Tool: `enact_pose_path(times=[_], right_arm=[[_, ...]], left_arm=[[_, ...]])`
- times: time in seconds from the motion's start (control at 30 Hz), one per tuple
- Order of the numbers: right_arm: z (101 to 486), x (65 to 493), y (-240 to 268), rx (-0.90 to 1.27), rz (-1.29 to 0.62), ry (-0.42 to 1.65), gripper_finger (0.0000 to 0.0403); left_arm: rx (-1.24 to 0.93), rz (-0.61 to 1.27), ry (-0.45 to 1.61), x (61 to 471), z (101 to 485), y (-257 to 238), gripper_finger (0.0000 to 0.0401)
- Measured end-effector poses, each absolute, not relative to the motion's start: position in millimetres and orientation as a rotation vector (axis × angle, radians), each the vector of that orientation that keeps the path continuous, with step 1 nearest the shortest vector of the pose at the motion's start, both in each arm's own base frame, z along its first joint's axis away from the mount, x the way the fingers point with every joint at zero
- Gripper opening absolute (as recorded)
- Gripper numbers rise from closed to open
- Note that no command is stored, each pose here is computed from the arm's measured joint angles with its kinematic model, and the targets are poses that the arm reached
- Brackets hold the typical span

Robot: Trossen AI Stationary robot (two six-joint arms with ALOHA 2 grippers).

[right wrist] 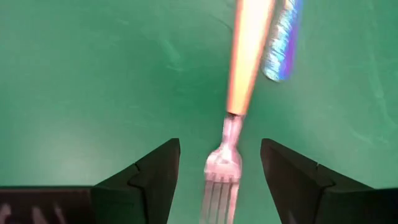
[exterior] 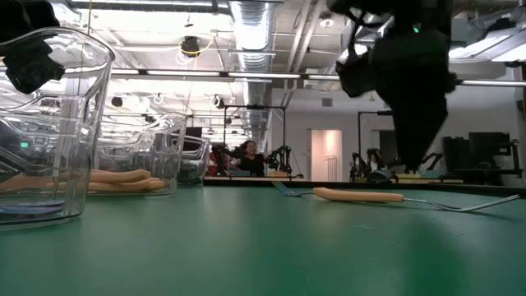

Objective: Sort silverware by color (type)
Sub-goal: Put the orange fork into the middle transparent bin

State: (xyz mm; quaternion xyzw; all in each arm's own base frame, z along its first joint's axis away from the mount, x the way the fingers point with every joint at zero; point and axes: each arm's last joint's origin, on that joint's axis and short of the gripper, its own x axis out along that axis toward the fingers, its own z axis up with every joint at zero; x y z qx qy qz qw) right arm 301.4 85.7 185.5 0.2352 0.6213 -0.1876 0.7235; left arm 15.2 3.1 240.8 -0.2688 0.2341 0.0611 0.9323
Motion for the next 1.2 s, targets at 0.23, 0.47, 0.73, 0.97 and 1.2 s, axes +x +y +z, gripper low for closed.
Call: enact_pose_path(times=[0.23, 0.47, 0.73, 0.97, 1.2], right_arm=[[170.0, 295.2, 79.6, 0.529, -0.438, 1.382, 0.0244], [164.6, 294.7, 77.7, 0.532, -0.440, 1.364, 0.0244], [156.1, 298.8, 75.3, 0.502, -0.487, 1.353, 0.0244], [140.1, 302.8, 81.0, 0.535, -0.442, 1.455, 0.0244], [139.2, 298.9, 80.0, 0.570, -0.499, 1.503, 0.0218]], left_arm=[[-0.550, 0.125, 0.480, 15.2, 240.8, 3.1, 0.0128], [-0.550, 0.125, 0.479, 15.2, 240.8, 3.1, 0.0128], [-0.550, 0.125, 0.479, 15.2, 240.8, 3.1, 0.0128], [-0.550, 0.124, 0.478, 15.3, 240.9, 3.0, 0.0128], [-0.544, 0.117, 0.480, 15.3, 240.9, 2.9, 0.0128]])
